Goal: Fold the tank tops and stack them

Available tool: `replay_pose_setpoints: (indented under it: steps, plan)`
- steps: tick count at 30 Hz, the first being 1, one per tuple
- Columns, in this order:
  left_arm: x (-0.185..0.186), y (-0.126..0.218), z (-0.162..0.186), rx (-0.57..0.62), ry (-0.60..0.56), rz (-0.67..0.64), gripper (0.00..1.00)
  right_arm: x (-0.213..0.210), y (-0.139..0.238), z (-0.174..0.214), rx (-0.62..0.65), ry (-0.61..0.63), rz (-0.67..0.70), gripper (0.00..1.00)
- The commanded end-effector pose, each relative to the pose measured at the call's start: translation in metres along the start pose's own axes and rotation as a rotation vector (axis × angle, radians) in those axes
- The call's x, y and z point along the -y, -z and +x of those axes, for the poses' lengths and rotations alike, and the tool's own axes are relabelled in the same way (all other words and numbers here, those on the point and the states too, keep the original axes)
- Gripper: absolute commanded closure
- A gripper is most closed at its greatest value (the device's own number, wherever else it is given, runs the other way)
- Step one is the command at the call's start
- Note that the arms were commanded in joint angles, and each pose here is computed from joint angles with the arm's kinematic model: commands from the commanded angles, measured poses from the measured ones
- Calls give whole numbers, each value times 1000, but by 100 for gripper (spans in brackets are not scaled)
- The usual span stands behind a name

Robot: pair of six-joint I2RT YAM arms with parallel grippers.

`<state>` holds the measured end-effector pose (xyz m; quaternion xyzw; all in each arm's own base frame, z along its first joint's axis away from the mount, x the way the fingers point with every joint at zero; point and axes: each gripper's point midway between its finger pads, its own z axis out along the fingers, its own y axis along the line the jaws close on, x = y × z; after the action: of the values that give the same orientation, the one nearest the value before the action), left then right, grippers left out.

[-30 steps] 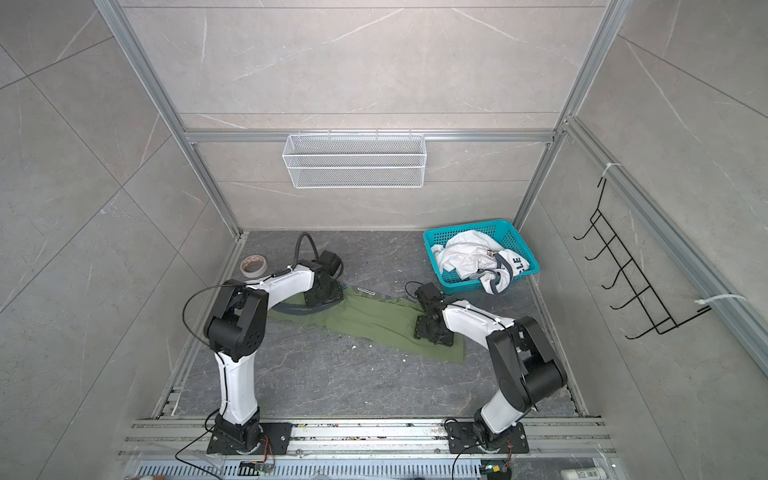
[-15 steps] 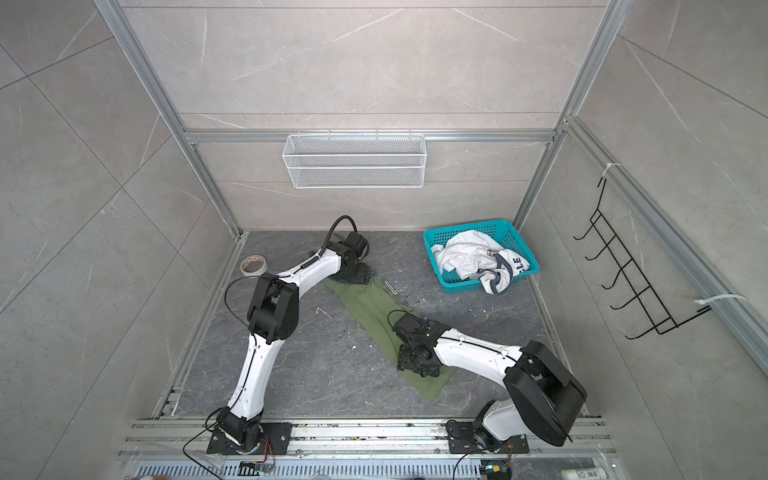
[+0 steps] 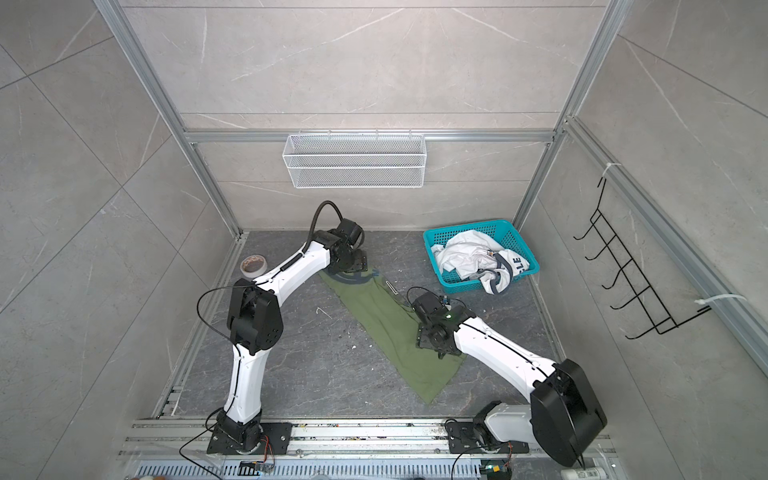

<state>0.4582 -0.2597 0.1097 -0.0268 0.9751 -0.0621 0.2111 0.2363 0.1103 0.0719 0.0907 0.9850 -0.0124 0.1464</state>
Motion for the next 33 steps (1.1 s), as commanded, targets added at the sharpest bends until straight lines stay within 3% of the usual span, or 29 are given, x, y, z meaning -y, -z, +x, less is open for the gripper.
replay_pose_setpoints:
  steps: [1,11,18,27,33]
  plan:
    - [11,-22,24,-68,61,13,19,5,-18,9,-65,43,33,21]
    - [5,-77,38,-127,-13,-72,25,-8,-47,51,-183,114,31,23]
    - [1,-100,29,-115,-122,-60,24,-59,-50,106,-259,199,-56,24]
    - [19,-105,4,-78,-229,36,23,-145,-22,144,-231,326,-183,23]
    - [38,-91,-11,-54,-247,101,22,-160,1,139,-184,348,-225,23]
